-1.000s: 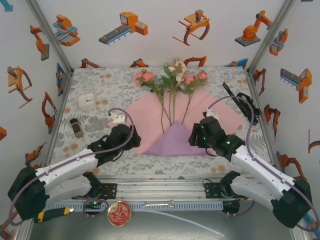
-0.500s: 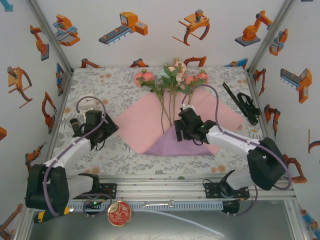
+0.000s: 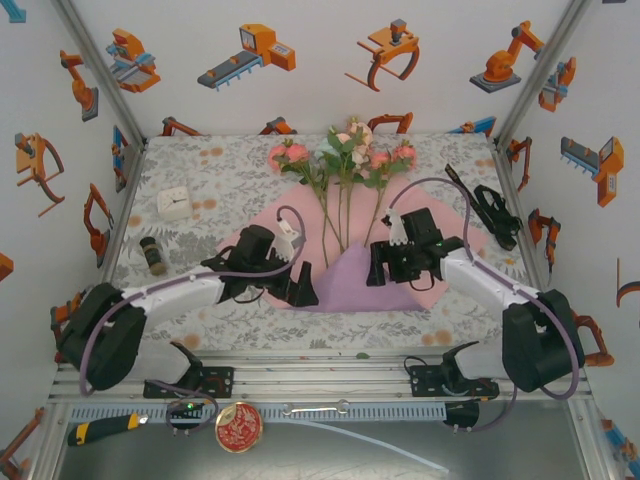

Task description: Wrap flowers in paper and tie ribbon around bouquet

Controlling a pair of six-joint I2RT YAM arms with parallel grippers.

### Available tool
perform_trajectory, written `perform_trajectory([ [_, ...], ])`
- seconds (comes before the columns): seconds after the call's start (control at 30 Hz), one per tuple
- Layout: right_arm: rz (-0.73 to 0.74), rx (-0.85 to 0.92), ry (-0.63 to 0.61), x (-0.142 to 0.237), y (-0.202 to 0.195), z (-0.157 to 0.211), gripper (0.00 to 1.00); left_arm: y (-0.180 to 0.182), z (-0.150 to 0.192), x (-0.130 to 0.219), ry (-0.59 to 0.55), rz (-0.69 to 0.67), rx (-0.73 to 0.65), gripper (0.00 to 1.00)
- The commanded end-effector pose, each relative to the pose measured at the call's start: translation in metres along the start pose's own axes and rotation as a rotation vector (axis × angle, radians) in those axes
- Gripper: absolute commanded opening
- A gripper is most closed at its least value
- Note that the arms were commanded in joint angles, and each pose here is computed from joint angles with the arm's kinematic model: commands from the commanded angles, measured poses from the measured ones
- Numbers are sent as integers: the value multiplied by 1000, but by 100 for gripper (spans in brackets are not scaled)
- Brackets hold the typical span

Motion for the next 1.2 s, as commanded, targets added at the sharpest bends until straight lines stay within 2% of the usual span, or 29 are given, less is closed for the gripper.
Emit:
perform_trajectory([
  [0.0,10,-42,2,2,-3,3,46,-18,-1,-16,51,114,-75,79],
  [0.03,7,-45,-4,3,-2,3,40,-21,0,-20,65,108,-82,69],
  [0.1,4,-51,-13,9,-1,4,29,-23,4,-23,88,78,-73,41],
  [0.17,-12,-64,-27,17,2,8,19,-25,8,-21,83,72,-48,22],
  [0.2,-33,-75,-28,21,4,12,15,-27,10,-19,72,74,-35,14],
  [0.27,-74,-80,-38,30,9,19,10,-36,14,-15,57,84,-33,8],
  [0.37,-110,-61,-65,49,16,31,4,-50,19,-10,48,76,-48,7],
  [0.47,-117,-46,-116,60,18,34,4,-55,16,-4,1,38,-58,9],
  [0.53,-79,-36,-164,62,15,29,4,-51,9,-2,-33,-23,-69,16],
  [0.6,-22,-15,-212,62,14,17,5,-44,2,-4,-52,-97,-79,18],
  [0.63,0,-4,-229,61,14,11,6,-41,-1,-5,-60,-129,-82,23],
  [0.67,24,10,-247,58,13,4,7,-37,-3,-9,-61,-165,-77,32],
  [0.7,47,15,-258,54,12,-3,9,-34,-4,-13,-58,-180,-79,40],
  [0.8,82,31,-223,36,8,-14,16,-29,-7,-27,-31,-196,-77,43],
  [0.87,126,16,-191,24,1,-17,24,-30,-9,-32,-41,-169,-81,45],
  [1.0,224,-35,-166,6,-16,-16,45,-31,-9,-44,-56,-99,-60,45],
  [1.03,231,-40,-167,5,-17,-15,47,-30,-8,-47,-46,-97,-54,44],
  [1.1,247,-57,-186,7,-19,-16,51,-27,-5,-51,-30,-110,-40,33],
  [1.17,285,-74,-230,17,-19,-17,57,-23,-2,-53,-21,-140,-30,14],
])
Point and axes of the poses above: each hand's point on the last joint's axis, 136 mm out from that joint toward the fingers, its own x axis back along the fingers, its own y axis along the line the jaws close on, z = x × y, the point moved 8 cm from there along x, back along the fingers, and after that the axes turned 13 degrees about -x, right-handed, at the moved point
